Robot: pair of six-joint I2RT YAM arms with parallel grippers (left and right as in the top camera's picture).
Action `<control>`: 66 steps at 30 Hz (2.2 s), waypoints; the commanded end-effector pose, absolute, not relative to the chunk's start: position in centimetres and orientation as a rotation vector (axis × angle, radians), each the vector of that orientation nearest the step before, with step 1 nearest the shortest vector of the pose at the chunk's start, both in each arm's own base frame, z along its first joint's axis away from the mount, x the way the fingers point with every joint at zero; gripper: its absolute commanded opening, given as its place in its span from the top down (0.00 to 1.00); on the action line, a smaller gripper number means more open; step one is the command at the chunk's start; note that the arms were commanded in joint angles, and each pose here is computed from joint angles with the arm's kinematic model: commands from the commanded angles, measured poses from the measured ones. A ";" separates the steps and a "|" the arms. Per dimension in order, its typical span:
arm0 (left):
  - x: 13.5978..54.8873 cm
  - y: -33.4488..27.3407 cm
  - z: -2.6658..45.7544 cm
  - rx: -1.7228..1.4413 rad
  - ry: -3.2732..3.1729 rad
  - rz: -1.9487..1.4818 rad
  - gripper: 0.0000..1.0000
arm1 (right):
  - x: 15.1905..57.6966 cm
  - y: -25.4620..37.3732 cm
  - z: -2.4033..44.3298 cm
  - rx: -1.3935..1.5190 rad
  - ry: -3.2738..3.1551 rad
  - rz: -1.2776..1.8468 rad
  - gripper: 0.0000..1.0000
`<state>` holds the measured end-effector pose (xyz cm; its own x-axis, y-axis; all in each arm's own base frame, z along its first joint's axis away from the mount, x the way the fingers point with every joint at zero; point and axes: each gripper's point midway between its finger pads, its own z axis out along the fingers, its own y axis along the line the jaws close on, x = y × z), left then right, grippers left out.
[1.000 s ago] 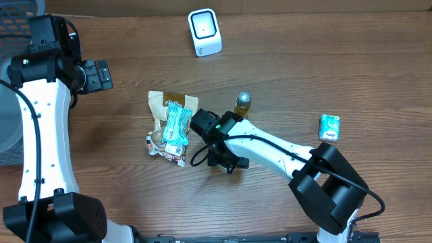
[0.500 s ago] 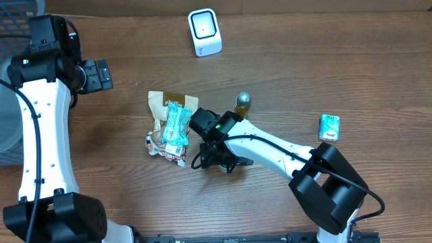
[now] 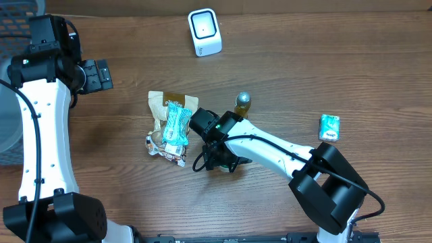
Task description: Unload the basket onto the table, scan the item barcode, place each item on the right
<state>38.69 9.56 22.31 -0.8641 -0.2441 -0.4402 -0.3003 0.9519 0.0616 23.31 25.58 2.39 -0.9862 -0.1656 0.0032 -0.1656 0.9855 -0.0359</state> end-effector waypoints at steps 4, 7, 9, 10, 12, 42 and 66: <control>38.8 9.6 23.5 -0.359 2.639 0.191 0.01 | 23.5 25.3 2.6 0.233 -3.140 0.078 0.19; 38.8 9.6 23.5 -0.359 2.639 0.191 0.01 | 23.4 25.1 2.6 0.182 -3.138 0.088 0.19; 38.8 9.6 23.5 -0.359 2.639 0.191 0.01 | 23.3 25.0 2.6 0.136 -3.137 0.093 0.19; 38.8 9.6 23.5 -0.359 2.639 0.191 0.01 | 23.2 25.0 2.6 0.106 -3.136 0.097 0.22; 38.8 9.6 23.5 -0.359 2.638 0.191 0.00 | 23.2 25.0 2.6 0.049 -3.139 0.096 0.31; 38.8 9.6 23.5 -0.359 2.639 0.191 0.00 | 23.9 25.5 2.6 -0.055 -3.169 0.063 0.13; 38.8 9.6 23.5 -0.359 2.639 0.191 0.00 | 24.1 25.8 2.6 -0.055 -3.182 0.044 0.16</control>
